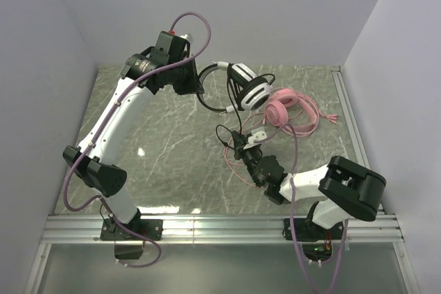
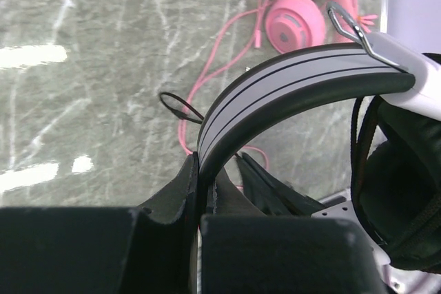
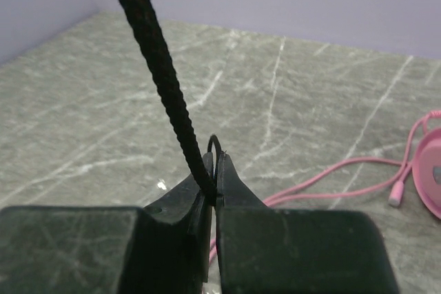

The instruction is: Wrap the headphones

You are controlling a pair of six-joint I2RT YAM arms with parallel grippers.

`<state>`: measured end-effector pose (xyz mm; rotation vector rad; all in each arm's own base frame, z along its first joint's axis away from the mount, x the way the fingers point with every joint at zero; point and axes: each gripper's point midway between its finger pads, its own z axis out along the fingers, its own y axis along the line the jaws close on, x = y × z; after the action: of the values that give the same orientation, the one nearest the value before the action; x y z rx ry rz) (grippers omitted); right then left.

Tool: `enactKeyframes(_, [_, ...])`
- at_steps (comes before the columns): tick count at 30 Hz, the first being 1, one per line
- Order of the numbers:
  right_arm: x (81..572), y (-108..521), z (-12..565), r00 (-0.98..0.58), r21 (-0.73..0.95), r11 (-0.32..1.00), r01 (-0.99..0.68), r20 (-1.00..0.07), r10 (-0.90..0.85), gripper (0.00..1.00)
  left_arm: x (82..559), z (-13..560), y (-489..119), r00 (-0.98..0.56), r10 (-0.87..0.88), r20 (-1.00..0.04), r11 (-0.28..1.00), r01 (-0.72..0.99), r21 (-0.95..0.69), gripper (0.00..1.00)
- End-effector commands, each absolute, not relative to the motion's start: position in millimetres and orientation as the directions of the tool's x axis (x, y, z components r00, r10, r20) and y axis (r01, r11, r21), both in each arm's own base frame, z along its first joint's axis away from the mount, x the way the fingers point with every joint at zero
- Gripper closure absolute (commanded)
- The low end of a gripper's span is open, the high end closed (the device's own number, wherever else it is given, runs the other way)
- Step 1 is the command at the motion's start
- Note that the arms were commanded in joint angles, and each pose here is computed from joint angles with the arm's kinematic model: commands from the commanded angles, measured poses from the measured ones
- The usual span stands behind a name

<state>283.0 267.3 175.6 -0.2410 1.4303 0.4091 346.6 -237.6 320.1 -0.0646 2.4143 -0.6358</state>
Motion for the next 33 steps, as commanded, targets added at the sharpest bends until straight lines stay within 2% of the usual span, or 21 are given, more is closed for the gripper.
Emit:
enactKeyframes(1, [289,262,211,0.175,0.194,0.909,-0.368,-0.946,0.273,1.00,336,388,-256,-0.728,-0.276,-0.627,0.765,0.229,-0.602,1.00])
enactKeyframes(8, [302,251,202,0.134,0.258,0.916,-0.308,-0.941,0.310,1.00,303,398,-257,-0.749,-0.264,-0.608,0.699,0.285,-0.656,1.00])
enactKeyframes(13, [310,248,205,0.141,0.255,0.919,-0.300,-0.941,0.307,0.98,287,370,-259,-0.787,-0.234,-0.571,0.691,0.278,-0.667,1.00])
enactKeyframes(20, [309,238,211,0.138,0.328,0.886,-0.328,-0.911,0.388,0.99,274,356,-248,-0.780,-0.229,-0.583,0.718,0.269,-0.642,1.00])
enactKeyframes(26, [314,216,204,0.099,0.435,0.834,-0.340,-0.865,0.492,0.98,249,345,-251,-0.805,-0.197,-0.560,0.661,0.312,-0.682,1.00])
enactKeyframes(33, [316,196,204,0.112,0.463,0.815,-0.348,-0.843,0.527,0.95,230,324,-256,-0.833,-0.140,-0.535,0.629,0.343,-0.698,1.00])
